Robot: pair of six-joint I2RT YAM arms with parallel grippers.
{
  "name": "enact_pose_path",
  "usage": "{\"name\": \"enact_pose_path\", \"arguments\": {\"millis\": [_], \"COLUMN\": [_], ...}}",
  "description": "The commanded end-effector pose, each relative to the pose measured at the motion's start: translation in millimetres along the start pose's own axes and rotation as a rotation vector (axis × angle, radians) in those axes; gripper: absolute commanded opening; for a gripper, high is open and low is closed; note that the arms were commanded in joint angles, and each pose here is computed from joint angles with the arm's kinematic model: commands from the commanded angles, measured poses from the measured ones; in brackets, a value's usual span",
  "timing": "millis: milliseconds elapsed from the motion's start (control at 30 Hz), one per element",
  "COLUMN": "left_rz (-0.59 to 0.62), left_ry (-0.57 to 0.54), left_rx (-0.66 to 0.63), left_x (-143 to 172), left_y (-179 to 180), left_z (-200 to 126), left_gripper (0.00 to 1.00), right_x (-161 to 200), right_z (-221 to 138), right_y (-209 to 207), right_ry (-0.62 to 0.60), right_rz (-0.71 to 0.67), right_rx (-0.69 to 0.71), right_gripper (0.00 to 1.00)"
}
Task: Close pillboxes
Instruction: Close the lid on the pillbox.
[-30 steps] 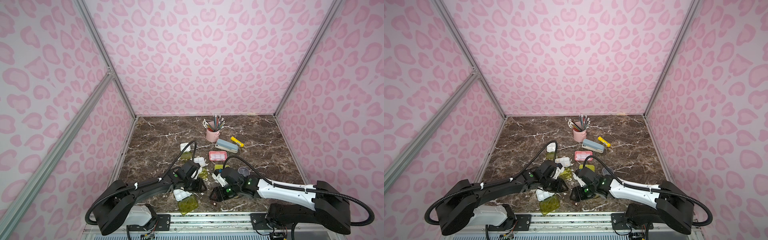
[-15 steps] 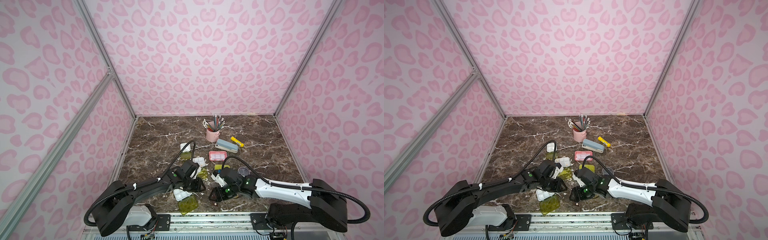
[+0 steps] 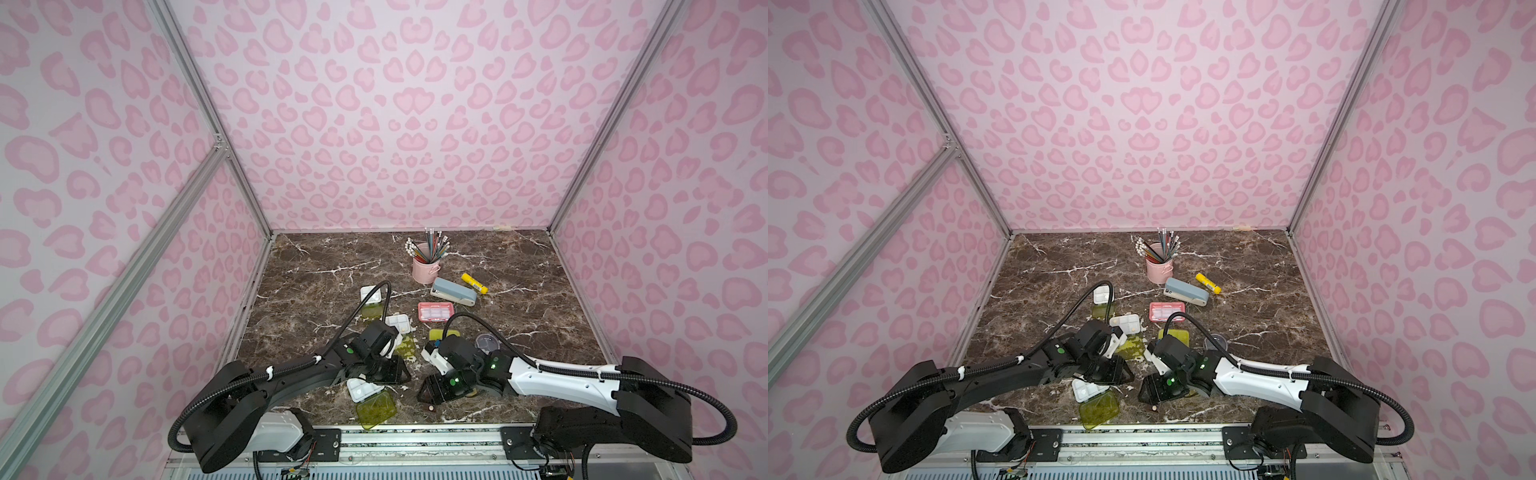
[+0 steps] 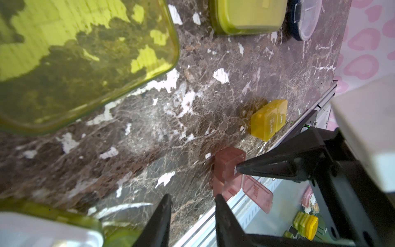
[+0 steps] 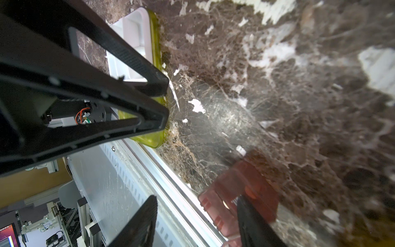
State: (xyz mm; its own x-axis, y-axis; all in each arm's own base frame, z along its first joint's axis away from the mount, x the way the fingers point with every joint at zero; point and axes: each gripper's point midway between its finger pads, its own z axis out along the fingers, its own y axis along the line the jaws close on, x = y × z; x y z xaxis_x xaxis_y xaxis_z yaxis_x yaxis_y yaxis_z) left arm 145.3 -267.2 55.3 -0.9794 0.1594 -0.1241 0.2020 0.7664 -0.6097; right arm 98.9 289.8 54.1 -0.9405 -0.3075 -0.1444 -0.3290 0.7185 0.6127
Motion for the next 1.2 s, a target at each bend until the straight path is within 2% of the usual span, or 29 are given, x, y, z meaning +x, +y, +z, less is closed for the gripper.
{"name": "enact_pose_path", "arguments": {"millis": [0, 800, 1167], "left_rz": [0.013, 0.009, 0.015], "left_ry": [-0.007, -0.007, -0.013], "left_rx": [0.0, 0.0, 0.001], "left_x": [-1, 1, 0], "left_y": [0, 3, 2], "left_z": [-1, 0, -4], "left_gripper": [0.37, 0.37, 0.37], "right_x": [2, -1, -20], "right_z": [2, 4, -7], "right_y": [-5, -4, 12], "right_ry": [0.003, -0.002, -0.055], "right_rz": [0.005, 0.006, -0.019], "right_rx": [0.012, 0.013, 0.008], "right_gripper": [0.62, 0.62, 0.62]}}
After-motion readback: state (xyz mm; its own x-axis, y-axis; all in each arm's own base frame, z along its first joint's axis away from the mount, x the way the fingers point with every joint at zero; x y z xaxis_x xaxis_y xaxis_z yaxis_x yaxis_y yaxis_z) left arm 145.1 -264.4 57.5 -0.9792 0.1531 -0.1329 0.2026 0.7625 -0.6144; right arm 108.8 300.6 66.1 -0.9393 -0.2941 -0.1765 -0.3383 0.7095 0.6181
